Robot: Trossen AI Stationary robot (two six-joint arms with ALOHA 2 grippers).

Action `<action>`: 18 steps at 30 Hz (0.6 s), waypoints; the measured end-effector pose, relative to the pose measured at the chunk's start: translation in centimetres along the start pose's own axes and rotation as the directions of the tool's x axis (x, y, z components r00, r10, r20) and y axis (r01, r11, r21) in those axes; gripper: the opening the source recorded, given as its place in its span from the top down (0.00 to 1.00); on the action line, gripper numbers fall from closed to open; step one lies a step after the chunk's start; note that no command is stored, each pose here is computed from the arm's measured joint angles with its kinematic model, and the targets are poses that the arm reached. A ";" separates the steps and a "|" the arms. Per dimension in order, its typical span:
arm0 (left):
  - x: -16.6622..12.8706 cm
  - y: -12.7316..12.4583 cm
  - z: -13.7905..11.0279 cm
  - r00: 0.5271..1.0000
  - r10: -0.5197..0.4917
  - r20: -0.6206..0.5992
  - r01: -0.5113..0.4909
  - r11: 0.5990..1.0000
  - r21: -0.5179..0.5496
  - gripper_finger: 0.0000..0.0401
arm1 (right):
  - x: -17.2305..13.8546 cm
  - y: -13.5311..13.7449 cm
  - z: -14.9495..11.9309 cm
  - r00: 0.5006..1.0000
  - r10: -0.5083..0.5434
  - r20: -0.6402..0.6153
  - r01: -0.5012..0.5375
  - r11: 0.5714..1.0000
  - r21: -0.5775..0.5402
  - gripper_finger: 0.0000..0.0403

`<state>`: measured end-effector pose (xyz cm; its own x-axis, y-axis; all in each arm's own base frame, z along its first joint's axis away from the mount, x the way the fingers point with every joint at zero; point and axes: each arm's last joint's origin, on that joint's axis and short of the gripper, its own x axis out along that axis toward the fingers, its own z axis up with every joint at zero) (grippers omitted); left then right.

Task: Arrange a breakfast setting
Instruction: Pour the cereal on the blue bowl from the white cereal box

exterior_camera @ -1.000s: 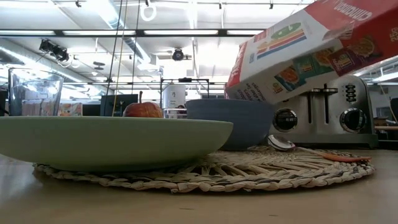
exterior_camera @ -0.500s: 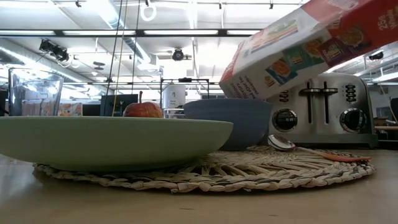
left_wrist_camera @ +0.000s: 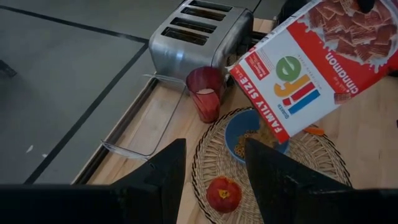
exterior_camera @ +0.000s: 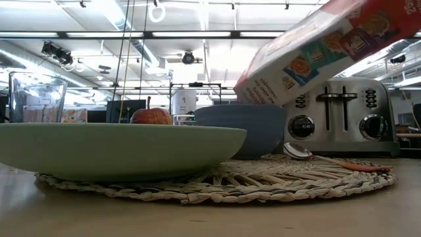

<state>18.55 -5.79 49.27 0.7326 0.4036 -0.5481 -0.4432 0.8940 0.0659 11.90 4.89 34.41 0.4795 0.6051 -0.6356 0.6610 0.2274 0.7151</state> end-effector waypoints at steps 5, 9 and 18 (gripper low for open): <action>0.0 0.0 0.0 1.000 -0.001 0.000 0.001 1.000 0.001 0.57 | 0.0 0.0 0.1 1.000 -0.001 0.019 0.001 1.000 0.005 0.47; 0.0 0.0 0.0 1.000 -0.005 -0.003 0.005 1.000 0.002 0.57 | 0.0 0.0 0.1 1.000 -0.001 0.021 0.001 1.000 0.002 0.47; 0.0 0.0 0.0 1.000 -0.014 -0.007 0.014 1.000 0.000 0.57 | -0.4 -0.8 0.0 0.996 -0.043 0.072 0.046 0.998 -0.035 0.47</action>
<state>18.52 -5.83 49.26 0.7349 0.3899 -0.5549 -0.4329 0.8995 0.0587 11.16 4.47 34.14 0.4906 0.5385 -0.6851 0.6617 0.2813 0.6950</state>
